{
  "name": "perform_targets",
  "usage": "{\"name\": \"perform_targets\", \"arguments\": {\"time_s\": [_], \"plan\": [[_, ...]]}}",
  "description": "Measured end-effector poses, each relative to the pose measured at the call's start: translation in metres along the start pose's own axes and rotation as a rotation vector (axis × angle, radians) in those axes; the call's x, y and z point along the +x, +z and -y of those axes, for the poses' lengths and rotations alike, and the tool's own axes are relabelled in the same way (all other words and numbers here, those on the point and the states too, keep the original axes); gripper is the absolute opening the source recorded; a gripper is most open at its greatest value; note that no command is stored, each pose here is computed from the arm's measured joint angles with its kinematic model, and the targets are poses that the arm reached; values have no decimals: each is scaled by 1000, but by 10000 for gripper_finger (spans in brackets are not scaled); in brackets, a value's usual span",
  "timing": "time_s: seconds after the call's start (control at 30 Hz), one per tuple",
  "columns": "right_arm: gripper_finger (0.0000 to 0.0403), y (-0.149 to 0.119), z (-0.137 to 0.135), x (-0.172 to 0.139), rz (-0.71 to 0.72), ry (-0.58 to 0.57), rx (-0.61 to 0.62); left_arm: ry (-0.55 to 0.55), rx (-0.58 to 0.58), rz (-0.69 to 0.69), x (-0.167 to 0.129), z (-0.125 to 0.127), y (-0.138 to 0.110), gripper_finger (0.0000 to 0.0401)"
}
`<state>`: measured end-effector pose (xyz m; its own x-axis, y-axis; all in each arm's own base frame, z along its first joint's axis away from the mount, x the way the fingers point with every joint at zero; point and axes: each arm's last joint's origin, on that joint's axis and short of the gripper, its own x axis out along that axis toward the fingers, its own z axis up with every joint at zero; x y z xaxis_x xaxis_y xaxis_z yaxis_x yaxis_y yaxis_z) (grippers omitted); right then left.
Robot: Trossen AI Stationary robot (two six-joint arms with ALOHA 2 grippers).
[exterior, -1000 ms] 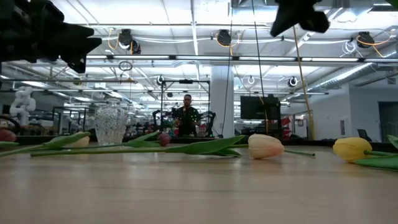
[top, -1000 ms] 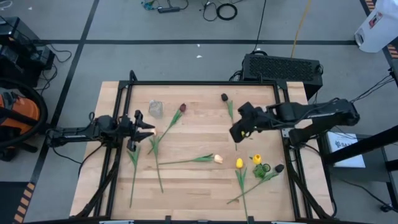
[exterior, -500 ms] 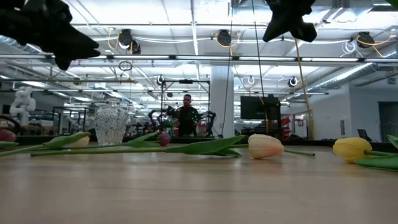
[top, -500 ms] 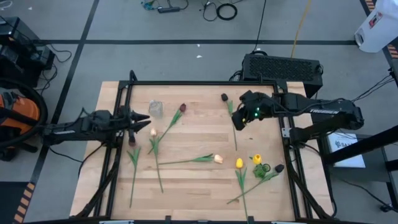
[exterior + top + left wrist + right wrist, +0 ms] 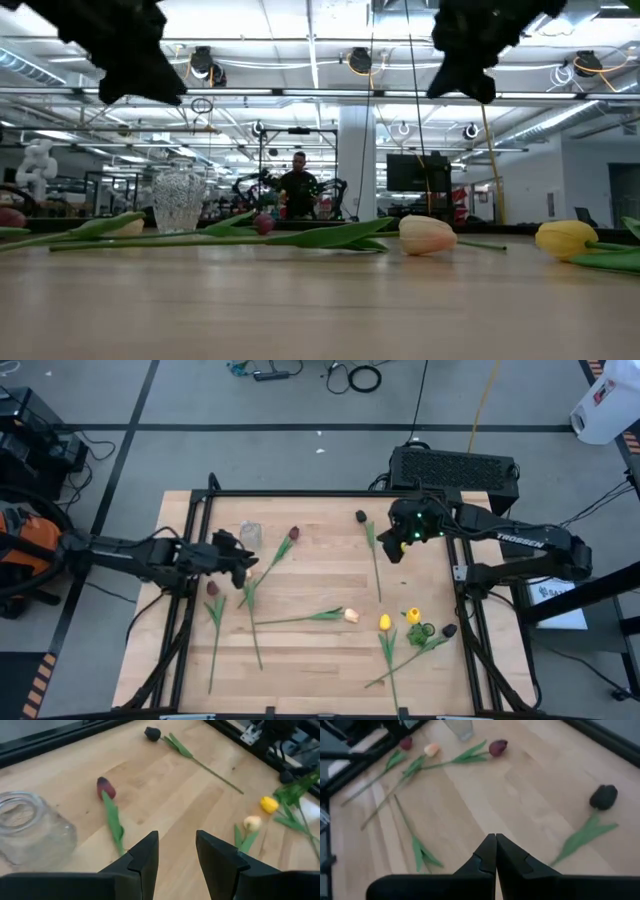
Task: Sort flowers into vase by color
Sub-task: Put the left red flower into the transparent vase
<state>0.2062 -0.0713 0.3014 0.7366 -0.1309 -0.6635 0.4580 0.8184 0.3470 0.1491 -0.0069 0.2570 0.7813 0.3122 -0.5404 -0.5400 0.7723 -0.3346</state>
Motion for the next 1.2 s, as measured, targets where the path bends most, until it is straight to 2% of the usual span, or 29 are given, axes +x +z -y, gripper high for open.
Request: {"name": "perform_targets", "arguments": {"time_s": [0.1, 0.27, 0.53, 0.7, 0.93, 1.2], "plan": [[0, -14, 12, -9, 8, 33, -25, 26, -36, 14, 4, 20, 6, 138], [0, -31, 27, -21, 57, 64, -39, 70, -16, -1, 19, 50, 7, 138], [0, -37, 29, -28, 82, 86, -148, 129, -122, -50, 53, 88, 10, 138], [0, -37, 30, -28, 83, 83, -204, 144, -81, -85, 72, 114, 9, 138], [0, -37, 29, -28, 81, 90, -237, 125, -105, -95, 91, 124, 8, 138], [0, -37, 29, -28, 76, 108, -238, 94, -121, -70, 93, 128, 10, 138]]}}
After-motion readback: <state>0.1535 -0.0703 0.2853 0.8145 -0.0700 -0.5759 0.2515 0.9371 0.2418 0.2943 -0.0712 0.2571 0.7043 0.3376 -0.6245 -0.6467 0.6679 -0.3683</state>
